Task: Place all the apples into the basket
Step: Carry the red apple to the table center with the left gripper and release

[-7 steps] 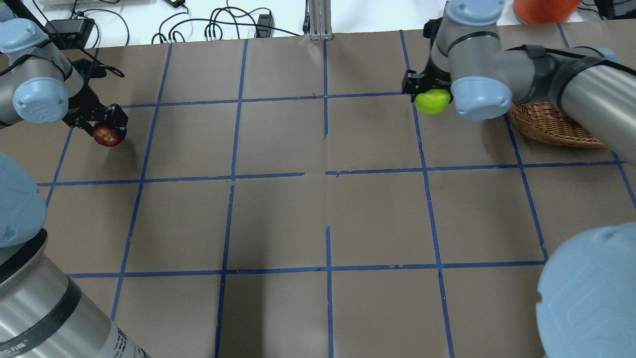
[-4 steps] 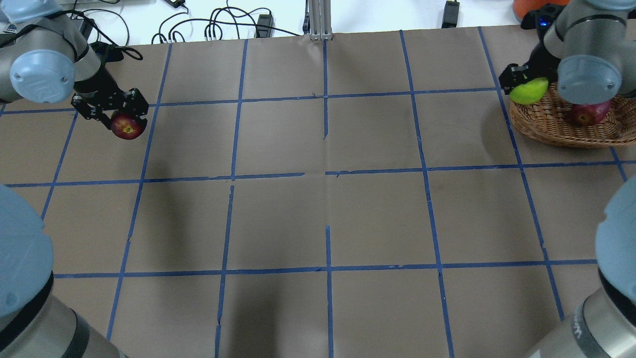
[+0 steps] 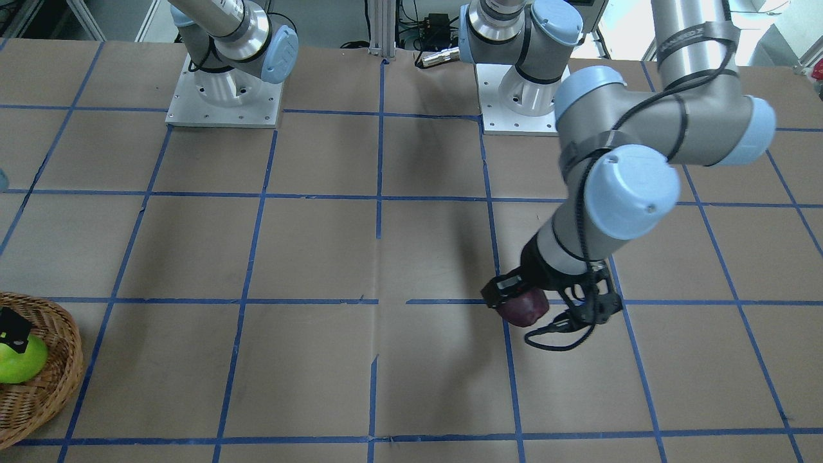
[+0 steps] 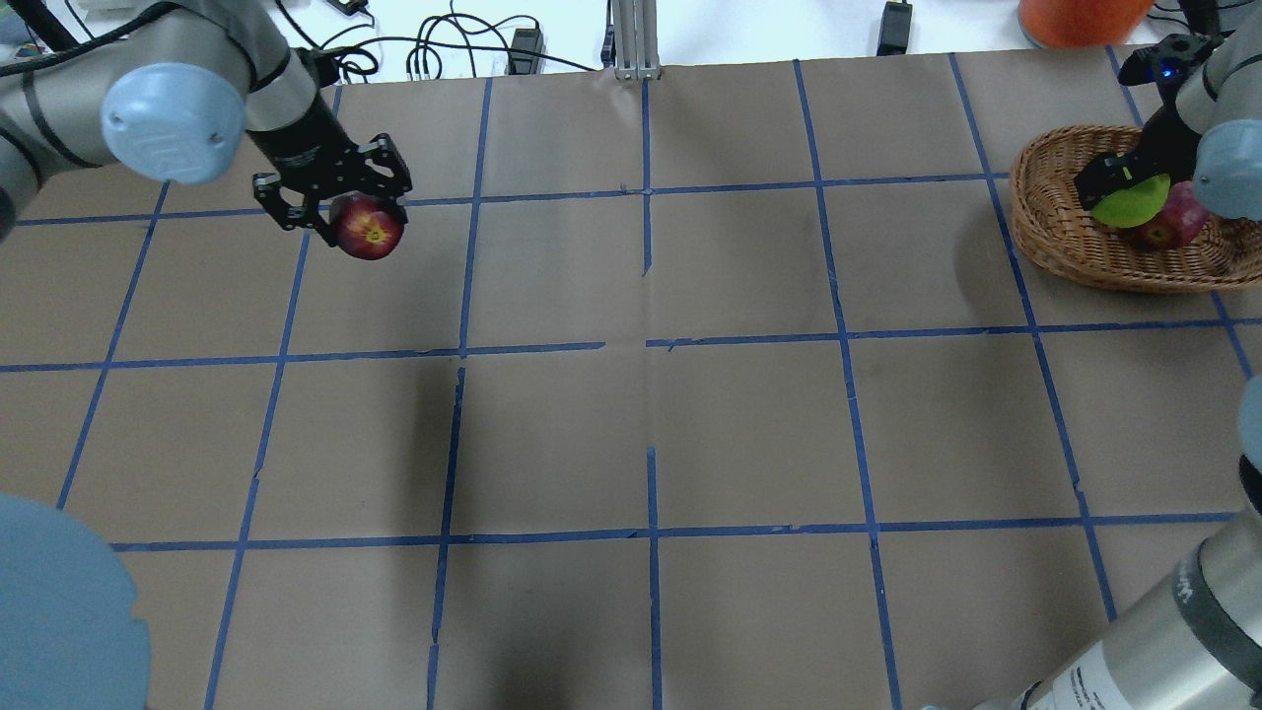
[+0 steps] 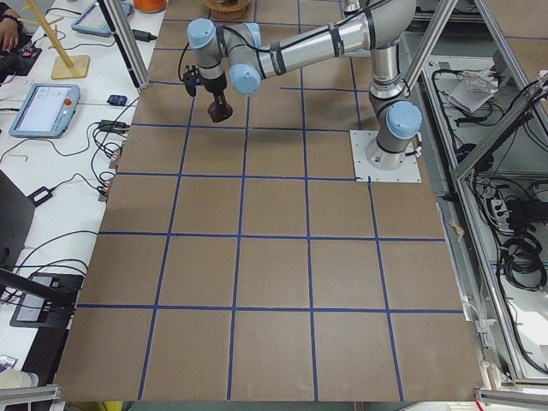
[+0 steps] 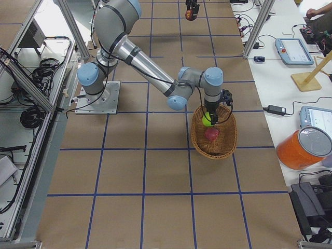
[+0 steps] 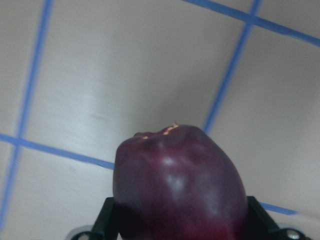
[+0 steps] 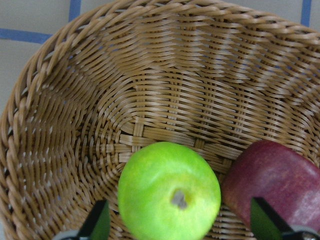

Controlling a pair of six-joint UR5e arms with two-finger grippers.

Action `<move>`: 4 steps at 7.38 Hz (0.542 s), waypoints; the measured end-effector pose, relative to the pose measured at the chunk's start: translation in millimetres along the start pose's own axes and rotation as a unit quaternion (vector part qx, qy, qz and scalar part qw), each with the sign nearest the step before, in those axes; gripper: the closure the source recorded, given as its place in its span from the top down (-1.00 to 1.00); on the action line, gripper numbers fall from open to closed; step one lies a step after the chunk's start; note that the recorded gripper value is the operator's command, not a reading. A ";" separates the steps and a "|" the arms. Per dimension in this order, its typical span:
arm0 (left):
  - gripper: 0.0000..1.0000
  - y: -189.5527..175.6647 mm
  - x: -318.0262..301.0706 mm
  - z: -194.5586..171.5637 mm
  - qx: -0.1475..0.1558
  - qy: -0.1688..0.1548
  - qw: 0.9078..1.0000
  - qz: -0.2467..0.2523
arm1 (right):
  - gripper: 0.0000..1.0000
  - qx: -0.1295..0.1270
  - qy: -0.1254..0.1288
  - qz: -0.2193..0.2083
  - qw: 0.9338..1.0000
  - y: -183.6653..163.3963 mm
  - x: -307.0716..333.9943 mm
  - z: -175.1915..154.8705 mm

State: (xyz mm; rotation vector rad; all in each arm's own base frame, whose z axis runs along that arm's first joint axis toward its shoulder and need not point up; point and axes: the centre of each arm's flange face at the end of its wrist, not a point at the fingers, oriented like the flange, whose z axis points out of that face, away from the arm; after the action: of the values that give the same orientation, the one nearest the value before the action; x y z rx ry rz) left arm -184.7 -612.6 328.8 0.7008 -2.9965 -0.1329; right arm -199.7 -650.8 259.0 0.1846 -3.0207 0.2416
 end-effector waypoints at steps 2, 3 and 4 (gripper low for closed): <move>-0.47 58.6 70.6 51.6 -0.009 0.016 0.998 -0.052 | 1.00 0.007 0.010 -0.001 1.000 -15.2 12.6 -22.1; -0.42 84.8 91.7 78.1 -0.016 0.027 0.997 -0.068 | 1.00 -0.009 -0.001 0.001 1.000 -18.7 15.2 -28.0; 0.08 101.6 100.6 98.1 -0.026 0.032 0.996 -0.075 | 1.00 -0.027 -0.015 0.003 1.000 -17.4 14.2 -26.0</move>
State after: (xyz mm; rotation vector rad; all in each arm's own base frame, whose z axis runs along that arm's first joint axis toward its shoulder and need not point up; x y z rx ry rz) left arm -327.2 -559.9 245.2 0.9072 -2.8658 -0.1906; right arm -209.0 -665.2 288.8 0.1750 -3.0544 0.1583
